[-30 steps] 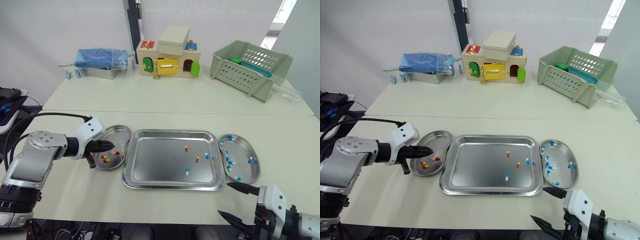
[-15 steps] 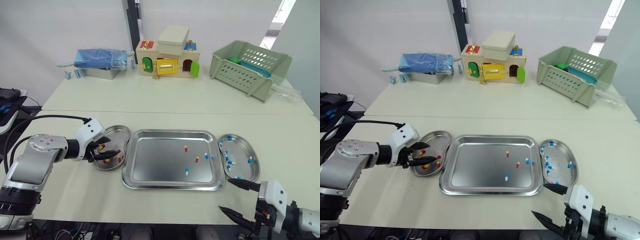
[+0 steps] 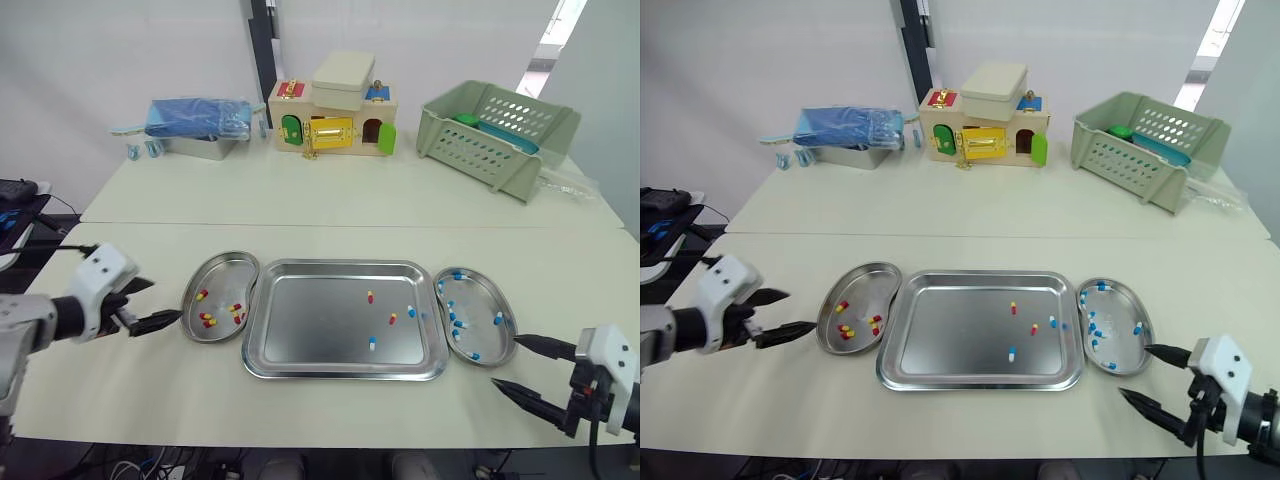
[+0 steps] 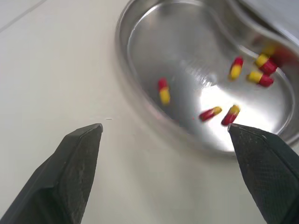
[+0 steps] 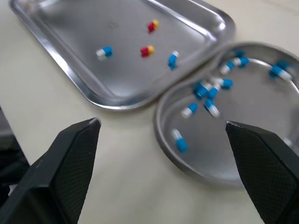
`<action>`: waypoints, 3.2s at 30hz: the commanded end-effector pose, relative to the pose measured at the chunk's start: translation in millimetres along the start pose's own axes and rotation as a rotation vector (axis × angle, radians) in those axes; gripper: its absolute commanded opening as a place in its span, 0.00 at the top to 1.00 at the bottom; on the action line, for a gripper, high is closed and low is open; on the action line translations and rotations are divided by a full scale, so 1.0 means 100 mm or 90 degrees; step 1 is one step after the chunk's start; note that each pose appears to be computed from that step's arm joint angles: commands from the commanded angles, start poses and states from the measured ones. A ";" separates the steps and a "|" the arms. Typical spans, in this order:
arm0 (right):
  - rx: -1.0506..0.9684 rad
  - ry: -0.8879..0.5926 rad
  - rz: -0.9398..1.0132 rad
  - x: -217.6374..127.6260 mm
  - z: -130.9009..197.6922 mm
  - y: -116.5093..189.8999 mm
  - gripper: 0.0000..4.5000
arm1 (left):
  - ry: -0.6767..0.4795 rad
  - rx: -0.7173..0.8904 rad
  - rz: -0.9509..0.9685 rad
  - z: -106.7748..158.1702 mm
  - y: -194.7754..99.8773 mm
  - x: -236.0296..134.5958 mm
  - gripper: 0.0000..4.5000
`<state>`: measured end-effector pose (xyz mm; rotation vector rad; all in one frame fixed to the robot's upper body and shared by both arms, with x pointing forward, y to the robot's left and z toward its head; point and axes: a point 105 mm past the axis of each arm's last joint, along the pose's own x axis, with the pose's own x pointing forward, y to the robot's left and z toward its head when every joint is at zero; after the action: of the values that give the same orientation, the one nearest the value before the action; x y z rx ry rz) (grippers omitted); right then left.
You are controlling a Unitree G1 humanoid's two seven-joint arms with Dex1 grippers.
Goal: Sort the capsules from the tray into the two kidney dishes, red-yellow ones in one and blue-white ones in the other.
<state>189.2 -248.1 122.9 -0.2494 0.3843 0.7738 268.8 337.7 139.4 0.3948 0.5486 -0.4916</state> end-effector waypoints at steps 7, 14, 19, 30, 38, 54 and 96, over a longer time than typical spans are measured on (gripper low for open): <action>-0.010 0.028 -0.087 -0.27 -0.01 -0.68 0.00 | -0.004 -0.039 0.118 -0.33 0.22 -0.48 0.01; -0.003 0.016 -0.131 -0.29 -0.05 -1.00 0.00 | -0.004 -0.061 0.135 -0.48 0.14 -0.52 0.01; -0.007 0.020 -0.130 -0.30 -0.07 -1.05 0.00 | -0.002 -0.063 0.138 -0.50 0.12 -0.50 0.01; -0.012 0.011 -0.140 -0.29 -0.08 -1.10 0.00 | -0.003 -0.070 0.142 -0.51 0.11 -0.49 0.01; -0.014 0.013 -0.145 -0.31 -0.09 -1.11 0.00 | -0.004 -0.068 0.138 -0.48 0.12 -0.47 0.01; -0.123 0.030 -0.024 -0.18 0.42 -1.03 0.00 | -0.345 0.127 -0.233 -0.02 -1.44 -0.29 0.01; -0.638 0.125 0.532 1.69 1.09 0.50 0.28 | -0.476 0.106 -0.278 -0.20 -2.05 -0.17 0.00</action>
<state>288.4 -70.8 138.6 -1.1151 0.2652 1.7504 139.0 186.8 85.0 0.2067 -0.1259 -1.0584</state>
